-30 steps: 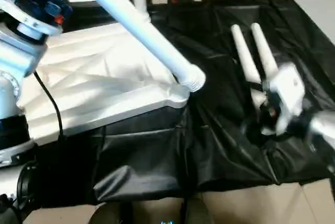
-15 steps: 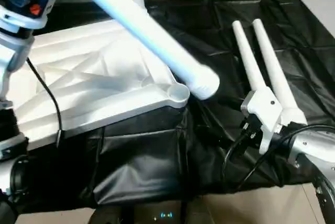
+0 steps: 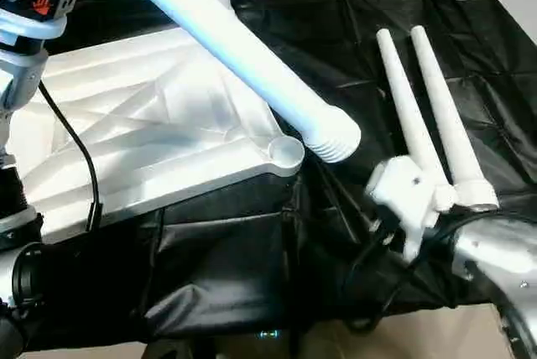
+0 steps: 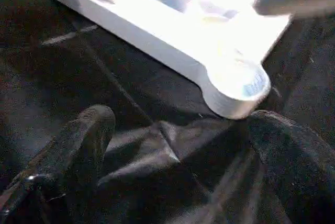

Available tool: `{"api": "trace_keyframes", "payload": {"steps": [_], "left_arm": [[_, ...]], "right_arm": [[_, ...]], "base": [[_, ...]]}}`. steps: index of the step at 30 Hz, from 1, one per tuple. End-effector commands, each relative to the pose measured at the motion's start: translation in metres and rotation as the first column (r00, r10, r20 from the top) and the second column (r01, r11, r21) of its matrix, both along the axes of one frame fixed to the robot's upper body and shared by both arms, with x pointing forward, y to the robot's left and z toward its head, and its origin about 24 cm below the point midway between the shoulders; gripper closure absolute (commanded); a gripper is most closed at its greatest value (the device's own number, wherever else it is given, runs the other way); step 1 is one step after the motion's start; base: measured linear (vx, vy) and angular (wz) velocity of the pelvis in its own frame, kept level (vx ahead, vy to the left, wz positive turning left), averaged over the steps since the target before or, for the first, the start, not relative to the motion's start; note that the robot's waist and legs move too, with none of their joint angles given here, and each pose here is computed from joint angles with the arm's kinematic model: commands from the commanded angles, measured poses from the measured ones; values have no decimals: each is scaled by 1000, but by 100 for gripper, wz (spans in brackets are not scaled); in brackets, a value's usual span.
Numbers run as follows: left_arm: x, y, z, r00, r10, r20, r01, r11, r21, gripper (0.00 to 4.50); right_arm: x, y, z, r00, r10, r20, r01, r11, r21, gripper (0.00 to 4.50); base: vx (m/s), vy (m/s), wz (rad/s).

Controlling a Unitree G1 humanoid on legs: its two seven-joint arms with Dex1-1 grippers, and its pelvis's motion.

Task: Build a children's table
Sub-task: Insert table leg to table base

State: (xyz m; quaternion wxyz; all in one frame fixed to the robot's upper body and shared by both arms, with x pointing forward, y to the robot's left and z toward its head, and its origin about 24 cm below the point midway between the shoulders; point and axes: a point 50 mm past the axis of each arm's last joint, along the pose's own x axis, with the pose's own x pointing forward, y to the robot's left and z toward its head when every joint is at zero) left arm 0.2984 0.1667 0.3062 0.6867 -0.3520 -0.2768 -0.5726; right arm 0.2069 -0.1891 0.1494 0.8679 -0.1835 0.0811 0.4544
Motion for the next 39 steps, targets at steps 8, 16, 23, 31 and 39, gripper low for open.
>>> {"api": "trace_keyframes", "payload": {"steps": [8, 16, 23, 31, 39], "left_arm": [[14, 2, 7, 982, 182, -51, -182, 983, 6, 294], [39, 0, 0, 873, 449, -191, -425, 892, 155, 295], [49, -11, 0, 780, 575, -245, -526, 816, 241, 295], [45, -25, 8, 741, 606, -288, -561, 795, 229, 295], [32, -47, 18, 782, 547, -299, -511, 837, 196, 295]], "right_arm": [[-3, 14, -2, 998, 26, 59, -25, 999, -21, 0], [3, 17, 3, 992, 5, 124, -2, 1000, -25, 0], [29, 25, 27, 927, -98, 363, 108, 994, -7, 0], [67, 42, 42, 836, -264, 481, 251, 964, 93, 0], [103, 58, 60, 747, -297, 595, 313, 946, 78, 0]], "base": [[0, 0, 0], [0, 0, 0], [0, 0, 0], [0, 0, 0], [0, 0, 0]]}}
